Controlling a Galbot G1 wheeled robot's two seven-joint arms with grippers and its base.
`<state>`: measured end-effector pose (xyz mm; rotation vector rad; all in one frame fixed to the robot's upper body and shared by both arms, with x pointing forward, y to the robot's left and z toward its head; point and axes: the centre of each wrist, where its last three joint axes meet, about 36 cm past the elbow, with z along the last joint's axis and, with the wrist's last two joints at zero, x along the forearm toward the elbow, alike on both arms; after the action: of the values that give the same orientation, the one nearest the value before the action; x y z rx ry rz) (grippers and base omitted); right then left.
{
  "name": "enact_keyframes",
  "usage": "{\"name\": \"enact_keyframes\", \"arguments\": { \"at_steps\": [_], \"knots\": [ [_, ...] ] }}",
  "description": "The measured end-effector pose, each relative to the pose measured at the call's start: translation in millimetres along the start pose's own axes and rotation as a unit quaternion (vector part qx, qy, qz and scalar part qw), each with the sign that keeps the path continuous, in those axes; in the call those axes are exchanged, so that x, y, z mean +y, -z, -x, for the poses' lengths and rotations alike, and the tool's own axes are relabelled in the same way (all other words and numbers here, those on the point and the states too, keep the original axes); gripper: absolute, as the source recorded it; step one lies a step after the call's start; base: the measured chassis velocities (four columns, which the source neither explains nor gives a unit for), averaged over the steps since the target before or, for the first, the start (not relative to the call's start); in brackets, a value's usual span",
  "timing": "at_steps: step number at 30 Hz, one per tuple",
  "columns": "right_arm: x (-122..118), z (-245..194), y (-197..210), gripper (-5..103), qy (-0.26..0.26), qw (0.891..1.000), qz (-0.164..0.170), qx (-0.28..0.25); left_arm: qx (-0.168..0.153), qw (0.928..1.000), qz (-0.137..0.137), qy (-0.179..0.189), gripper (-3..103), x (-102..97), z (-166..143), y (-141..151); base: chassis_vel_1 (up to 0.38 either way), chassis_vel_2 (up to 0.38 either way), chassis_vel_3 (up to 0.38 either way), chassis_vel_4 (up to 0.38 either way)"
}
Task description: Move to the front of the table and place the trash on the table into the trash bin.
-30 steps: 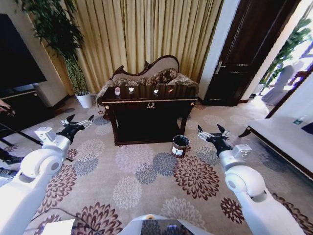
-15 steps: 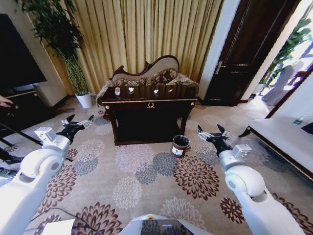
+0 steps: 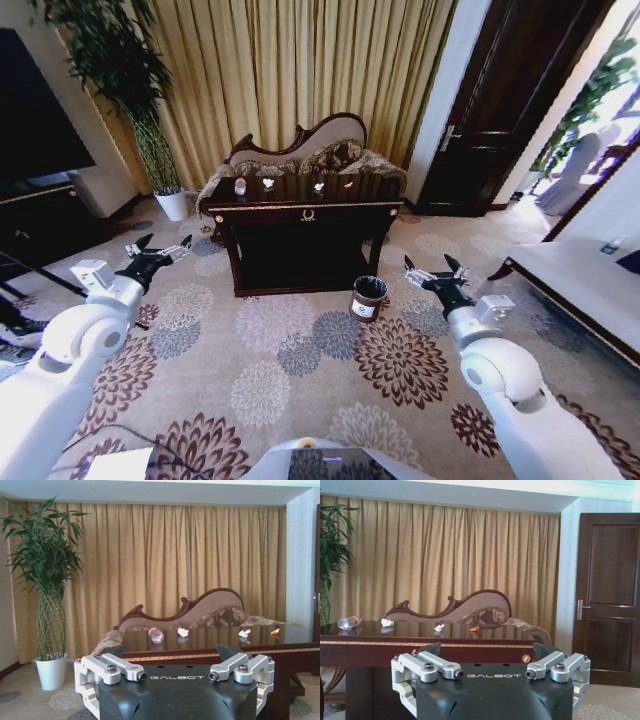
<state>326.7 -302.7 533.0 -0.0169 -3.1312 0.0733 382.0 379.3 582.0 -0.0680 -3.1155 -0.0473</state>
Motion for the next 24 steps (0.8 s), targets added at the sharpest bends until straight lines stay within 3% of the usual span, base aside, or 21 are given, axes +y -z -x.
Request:
{"name": "enact_keyframes", "arguments": {
  "at_steps": [24],
  "knots": [
    [0.0, 0.0, 0.0, 100, 0.0, 1.0, 0.0, 0.0, 0.0, 1.0, 0.0, 0.0, 100, 0.0, 0.0, 0.0, 0.0, 0.0, 0.0, 0.0]
  ]
}}
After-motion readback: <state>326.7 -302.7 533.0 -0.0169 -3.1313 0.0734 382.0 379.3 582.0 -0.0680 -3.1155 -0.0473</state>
